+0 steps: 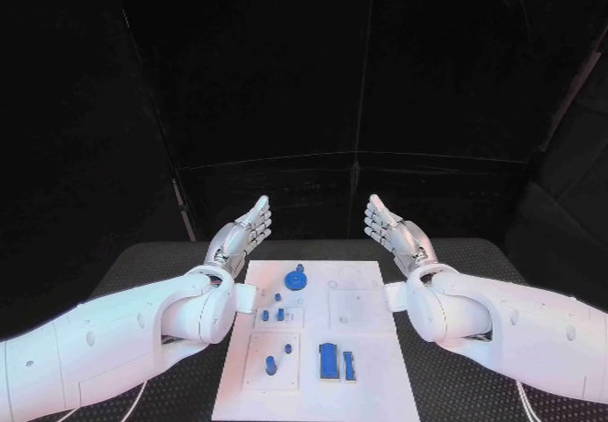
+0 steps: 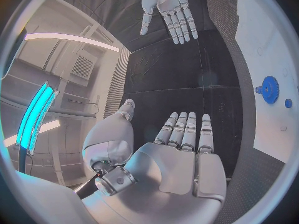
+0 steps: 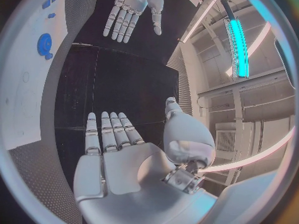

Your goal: Assemble the parts on the task board

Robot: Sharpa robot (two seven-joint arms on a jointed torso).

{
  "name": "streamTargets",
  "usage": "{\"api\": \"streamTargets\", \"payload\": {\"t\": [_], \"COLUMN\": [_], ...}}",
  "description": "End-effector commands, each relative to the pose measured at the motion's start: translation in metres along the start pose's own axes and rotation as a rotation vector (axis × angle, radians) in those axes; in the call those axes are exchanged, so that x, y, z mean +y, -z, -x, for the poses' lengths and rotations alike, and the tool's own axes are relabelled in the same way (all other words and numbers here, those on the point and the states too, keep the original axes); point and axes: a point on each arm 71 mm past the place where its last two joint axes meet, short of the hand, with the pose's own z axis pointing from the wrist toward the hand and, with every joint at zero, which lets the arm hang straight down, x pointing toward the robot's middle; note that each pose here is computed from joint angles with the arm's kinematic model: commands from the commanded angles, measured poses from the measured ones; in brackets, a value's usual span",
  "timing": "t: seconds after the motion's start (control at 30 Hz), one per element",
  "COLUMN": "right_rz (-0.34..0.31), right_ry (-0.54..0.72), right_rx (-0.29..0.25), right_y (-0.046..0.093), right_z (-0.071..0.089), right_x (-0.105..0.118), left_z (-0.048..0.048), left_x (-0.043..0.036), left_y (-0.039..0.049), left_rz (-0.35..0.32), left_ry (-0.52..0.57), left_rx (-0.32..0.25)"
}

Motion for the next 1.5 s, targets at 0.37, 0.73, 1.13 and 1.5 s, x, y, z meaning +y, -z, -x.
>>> {"api": "streamTargets", "payload": {"t": [0.37, 0.73, 1.13, 1.5], "right_rz": [0.001, 0.001, 0.001, 0.001], "right_ry": [-0.026, -0.026, -0.026, -0.026], "right_rx": [-0.113, -0.113, -0.113, -0.113], "right_y": [0.0016, 0.0016, 0.0016, 0.0016], "right_z": [0.0057, 0.0057, 0.0057, 0.0057], "right_x": [0.0027, 0.0027, 0.0027, 0.0027], "left_z": [0.0012, 0.0012, 0.0012, 0.0012], "left_x": [-0.0054, -0.0054, -0.0054, -0.0054], "left_y": [0.0061, 0.0061, 0.0061, 0.0061], "left_rz": [-0.039, -0.039, -0.039, -0.039], "left_ry": [-0.04, -0.04, -0.04, -0.04], "left_rx": [-0.153, -0.153, -0.153, -0.153]}}
